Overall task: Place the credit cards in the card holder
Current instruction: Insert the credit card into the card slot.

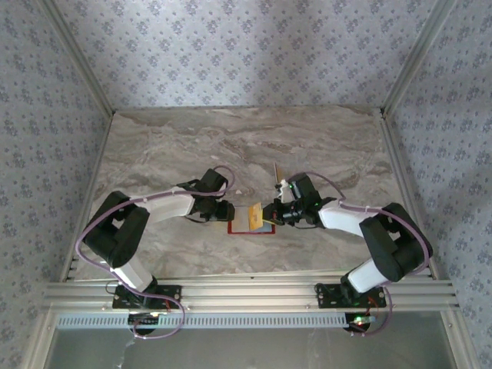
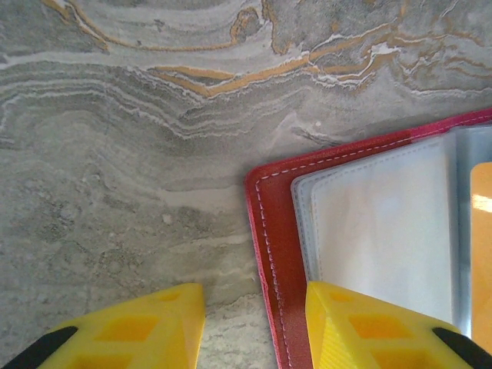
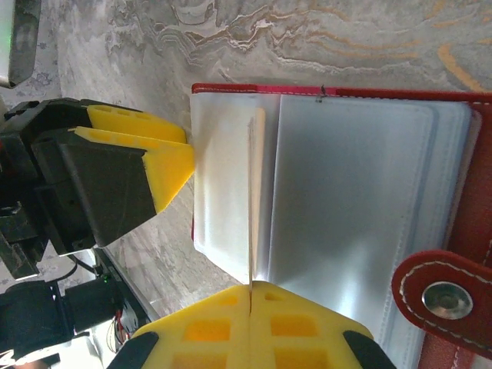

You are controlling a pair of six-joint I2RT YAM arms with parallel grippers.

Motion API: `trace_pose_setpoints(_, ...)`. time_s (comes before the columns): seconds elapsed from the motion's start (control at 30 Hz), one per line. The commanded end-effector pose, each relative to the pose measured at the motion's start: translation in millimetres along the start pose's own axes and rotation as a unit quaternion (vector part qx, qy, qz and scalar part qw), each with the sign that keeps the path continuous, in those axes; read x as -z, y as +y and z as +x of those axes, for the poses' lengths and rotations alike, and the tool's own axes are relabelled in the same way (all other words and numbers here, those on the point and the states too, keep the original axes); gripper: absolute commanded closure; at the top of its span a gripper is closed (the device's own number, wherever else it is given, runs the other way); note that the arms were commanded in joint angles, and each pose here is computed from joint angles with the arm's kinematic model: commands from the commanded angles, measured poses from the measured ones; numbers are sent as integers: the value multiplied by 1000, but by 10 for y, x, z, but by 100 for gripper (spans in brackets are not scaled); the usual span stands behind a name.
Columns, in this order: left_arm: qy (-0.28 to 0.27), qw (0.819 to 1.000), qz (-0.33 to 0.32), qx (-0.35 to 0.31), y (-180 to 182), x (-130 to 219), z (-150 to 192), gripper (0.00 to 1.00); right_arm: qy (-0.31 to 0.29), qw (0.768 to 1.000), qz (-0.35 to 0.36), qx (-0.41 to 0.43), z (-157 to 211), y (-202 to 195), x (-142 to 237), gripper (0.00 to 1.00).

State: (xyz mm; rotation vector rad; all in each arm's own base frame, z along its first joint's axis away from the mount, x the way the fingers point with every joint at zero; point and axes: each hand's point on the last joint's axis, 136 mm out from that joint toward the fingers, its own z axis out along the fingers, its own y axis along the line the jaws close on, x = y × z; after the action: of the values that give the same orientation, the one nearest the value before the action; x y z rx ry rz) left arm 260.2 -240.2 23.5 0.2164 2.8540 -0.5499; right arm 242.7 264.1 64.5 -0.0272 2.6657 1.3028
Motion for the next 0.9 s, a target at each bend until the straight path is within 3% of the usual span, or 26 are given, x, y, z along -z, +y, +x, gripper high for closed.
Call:
trace_pose_setpoints(0.0,13,1000,-3,-8,19,-105,70,60,13,1000,-9,-11,54,-28,-24,100)
trace_pose_setpoints(0.87,21,1000,1,-6,9,-155,82,62,38,999,-25,-23,53,-144,-157,100)
